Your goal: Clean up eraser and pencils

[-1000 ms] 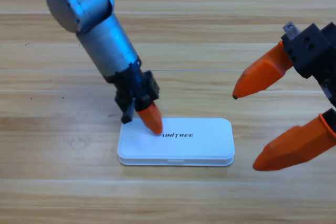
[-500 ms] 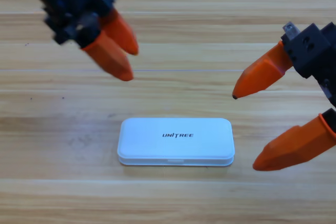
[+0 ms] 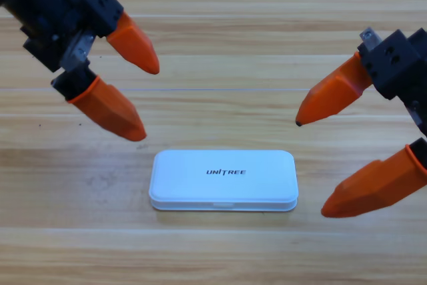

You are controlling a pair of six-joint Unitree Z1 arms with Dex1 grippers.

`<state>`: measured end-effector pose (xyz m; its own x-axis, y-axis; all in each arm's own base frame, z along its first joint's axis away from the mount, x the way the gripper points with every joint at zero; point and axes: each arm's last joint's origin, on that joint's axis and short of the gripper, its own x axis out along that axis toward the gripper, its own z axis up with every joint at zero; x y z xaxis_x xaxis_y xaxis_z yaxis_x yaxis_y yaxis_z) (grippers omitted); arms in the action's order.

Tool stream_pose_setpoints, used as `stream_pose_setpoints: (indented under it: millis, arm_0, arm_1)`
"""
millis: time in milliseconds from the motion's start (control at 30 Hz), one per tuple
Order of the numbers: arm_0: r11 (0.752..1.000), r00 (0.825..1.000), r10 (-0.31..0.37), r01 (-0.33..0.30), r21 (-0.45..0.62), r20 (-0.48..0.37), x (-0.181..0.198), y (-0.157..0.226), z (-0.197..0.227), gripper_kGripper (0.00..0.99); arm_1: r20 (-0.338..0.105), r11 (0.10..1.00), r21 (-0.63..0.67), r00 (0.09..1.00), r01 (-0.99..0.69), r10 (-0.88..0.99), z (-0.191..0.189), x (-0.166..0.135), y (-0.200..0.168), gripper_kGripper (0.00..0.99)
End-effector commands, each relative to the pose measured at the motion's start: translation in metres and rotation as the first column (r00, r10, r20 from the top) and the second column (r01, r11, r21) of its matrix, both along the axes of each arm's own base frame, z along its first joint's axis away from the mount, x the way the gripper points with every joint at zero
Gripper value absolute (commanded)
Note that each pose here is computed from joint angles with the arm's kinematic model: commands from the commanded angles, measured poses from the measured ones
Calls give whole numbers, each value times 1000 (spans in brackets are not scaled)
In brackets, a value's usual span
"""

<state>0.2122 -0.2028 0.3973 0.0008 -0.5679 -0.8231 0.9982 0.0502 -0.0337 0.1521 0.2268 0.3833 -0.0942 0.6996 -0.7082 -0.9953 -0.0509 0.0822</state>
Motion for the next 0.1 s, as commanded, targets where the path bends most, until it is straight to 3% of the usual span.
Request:
stream_pose_setpoints:
  millis: [33,100]
  arm_0:
    - [1000,999,16,-16,3,34,-9,3,1,990]
    - [999,998,33,-33,-1,50,-10,4,1,990]
  arm_1:
    - [-43,999,-32,999,18,-20,-16,11,5,983]
    - [-44,999,-35,999,19,-21,-17,11,5,983]
